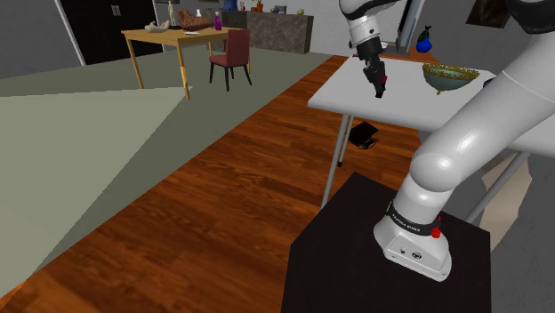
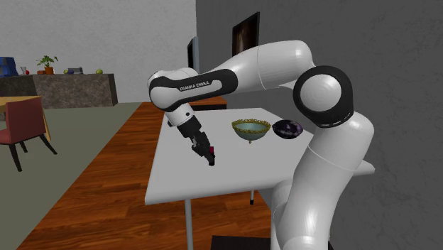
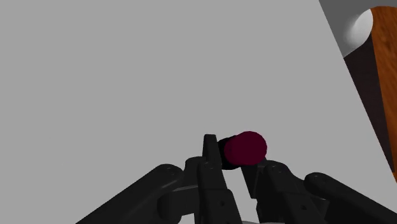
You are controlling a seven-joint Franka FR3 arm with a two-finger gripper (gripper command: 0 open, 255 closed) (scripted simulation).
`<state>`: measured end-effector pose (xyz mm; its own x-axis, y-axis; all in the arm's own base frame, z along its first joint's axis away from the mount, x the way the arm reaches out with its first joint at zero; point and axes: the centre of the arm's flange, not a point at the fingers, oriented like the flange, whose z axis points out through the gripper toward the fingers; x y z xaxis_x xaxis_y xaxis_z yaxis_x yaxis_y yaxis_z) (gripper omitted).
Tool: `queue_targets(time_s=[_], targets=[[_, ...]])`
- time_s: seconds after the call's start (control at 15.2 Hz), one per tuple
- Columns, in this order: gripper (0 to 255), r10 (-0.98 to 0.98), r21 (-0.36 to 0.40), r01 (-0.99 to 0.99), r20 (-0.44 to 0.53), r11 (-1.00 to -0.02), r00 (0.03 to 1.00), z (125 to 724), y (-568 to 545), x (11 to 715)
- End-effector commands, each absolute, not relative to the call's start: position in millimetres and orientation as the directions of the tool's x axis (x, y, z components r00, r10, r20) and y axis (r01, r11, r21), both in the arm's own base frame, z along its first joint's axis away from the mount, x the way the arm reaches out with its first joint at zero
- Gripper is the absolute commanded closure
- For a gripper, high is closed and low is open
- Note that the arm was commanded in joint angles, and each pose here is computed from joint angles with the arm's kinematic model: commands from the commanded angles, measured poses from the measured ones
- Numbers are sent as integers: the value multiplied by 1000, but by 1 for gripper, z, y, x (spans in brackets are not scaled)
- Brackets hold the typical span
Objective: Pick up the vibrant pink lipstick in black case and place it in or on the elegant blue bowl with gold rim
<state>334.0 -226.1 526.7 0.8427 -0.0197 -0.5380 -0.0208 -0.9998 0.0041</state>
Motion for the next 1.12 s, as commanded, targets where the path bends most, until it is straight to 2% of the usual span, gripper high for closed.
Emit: queue_targets(time_s=[0.0, 0.26, 1.06], targets=[[255, -20, 4, -21, -538, -1000, 843, 527, -226, 334], [255, -20, 4, -21, -538, -1000, 843, 526, -226, 334], [255, -20, 4, -21, -538, -1000, 843, 590, -226, 334]])
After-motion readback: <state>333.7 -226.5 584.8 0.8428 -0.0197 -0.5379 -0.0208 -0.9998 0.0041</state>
